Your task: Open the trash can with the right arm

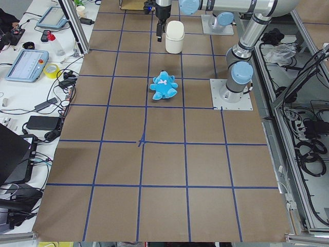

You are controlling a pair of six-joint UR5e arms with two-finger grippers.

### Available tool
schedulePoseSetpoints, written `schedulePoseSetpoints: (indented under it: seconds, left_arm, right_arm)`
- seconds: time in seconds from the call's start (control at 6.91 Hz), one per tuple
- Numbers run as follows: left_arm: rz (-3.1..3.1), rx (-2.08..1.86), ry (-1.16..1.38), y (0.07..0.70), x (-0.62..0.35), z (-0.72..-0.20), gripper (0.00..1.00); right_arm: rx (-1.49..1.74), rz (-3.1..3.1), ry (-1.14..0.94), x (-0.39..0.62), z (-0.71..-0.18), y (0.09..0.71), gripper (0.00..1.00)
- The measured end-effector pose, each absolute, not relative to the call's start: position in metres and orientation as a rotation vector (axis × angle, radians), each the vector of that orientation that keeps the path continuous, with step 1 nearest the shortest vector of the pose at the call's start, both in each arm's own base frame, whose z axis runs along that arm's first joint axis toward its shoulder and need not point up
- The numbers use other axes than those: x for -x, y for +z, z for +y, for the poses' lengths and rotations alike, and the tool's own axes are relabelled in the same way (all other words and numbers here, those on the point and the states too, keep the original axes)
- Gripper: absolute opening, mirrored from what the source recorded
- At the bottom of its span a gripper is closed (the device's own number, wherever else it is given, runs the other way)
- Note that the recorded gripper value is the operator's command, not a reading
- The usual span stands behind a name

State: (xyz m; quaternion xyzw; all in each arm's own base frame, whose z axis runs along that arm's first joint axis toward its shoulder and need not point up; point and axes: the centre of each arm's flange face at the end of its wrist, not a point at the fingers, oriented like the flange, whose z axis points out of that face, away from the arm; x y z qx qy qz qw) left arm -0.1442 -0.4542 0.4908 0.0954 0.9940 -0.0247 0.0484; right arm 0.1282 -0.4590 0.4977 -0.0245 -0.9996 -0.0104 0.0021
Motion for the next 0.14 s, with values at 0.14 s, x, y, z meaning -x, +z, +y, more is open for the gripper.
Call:
schedulePoseSetpoints:
  seconds: [0.14]
  left_arm:
    - [3.03, -0.291, -0.075, 0.4908, 0.1442, -0.4542, 1.0]
  right_arm:
    - [0.077, -3.136, -0.035, -0.1283, -0.4589, 0.4975, 1.0]
